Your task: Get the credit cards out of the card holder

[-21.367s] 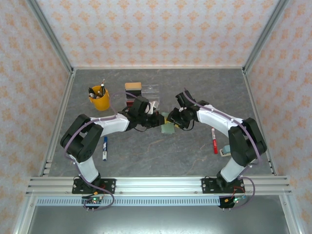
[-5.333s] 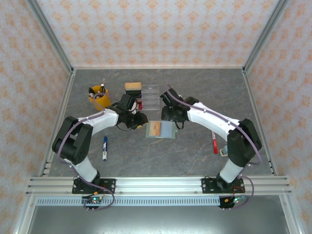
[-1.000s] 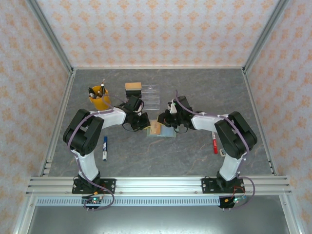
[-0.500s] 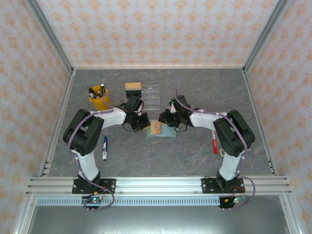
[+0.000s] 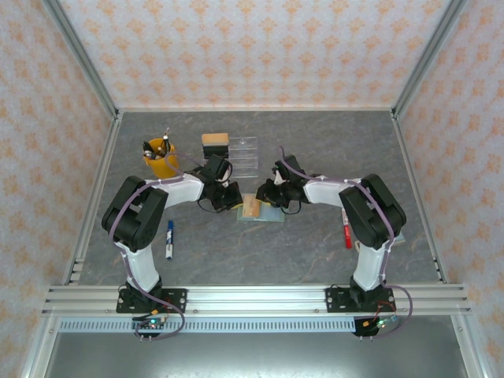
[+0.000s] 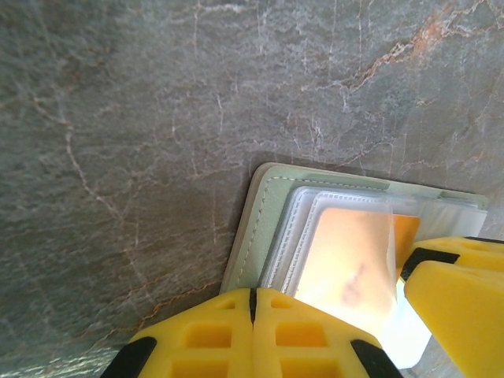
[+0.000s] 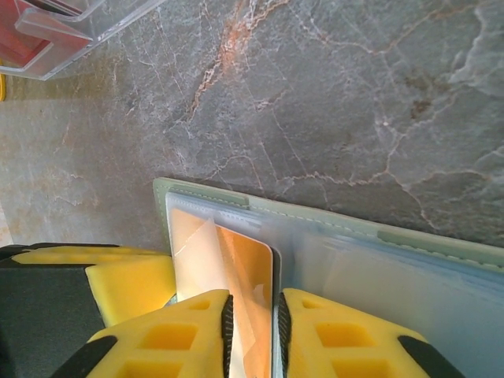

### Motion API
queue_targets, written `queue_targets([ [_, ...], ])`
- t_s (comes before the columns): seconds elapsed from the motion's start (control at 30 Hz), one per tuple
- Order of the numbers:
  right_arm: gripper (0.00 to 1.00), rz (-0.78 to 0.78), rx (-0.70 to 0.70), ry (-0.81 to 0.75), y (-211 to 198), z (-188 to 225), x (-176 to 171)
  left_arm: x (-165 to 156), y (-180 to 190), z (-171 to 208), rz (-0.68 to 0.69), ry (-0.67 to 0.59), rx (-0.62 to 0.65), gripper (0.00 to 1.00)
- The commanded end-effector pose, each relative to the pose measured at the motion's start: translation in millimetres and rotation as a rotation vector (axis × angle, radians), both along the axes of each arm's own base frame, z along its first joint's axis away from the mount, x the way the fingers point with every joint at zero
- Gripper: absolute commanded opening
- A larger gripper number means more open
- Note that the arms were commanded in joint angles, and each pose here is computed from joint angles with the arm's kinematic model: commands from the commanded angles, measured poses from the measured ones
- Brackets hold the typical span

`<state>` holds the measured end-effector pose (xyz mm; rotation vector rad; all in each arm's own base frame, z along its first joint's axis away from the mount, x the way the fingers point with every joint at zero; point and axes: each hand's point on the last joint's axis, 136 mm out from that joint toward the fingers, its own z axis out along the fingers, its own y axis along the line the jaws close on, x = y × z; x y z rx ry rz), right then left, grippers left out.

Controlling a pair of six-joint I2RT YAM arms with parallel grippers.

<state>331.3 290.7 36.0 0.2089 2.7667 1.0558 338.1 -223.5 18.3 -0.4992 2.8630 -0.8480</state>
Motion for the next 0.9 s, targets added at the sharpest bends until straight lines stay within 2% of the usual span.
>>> queue_targets([
  [0.0, 0.27, -0.010, -0.051, -0.017, -5.4, -4.4, 7.5, -25.9, 21.8, -39.3, 0.005, 0.121, 0.118, 0.02],
  [0.63, 0.20, 0.070, 0.143, -0.045, 21.6, 17.0, 1.7, -26.8, 21.4, -39.9, 0.005, 0.124, 0.112, 0.02],
  [0.87, 0.17, 0.075, 0.134, -0.039, 21.6, 8.9, 2.5, -25.6, 19.7, -38.7, 0.001, 0.119, 0.104, 0.01],
])
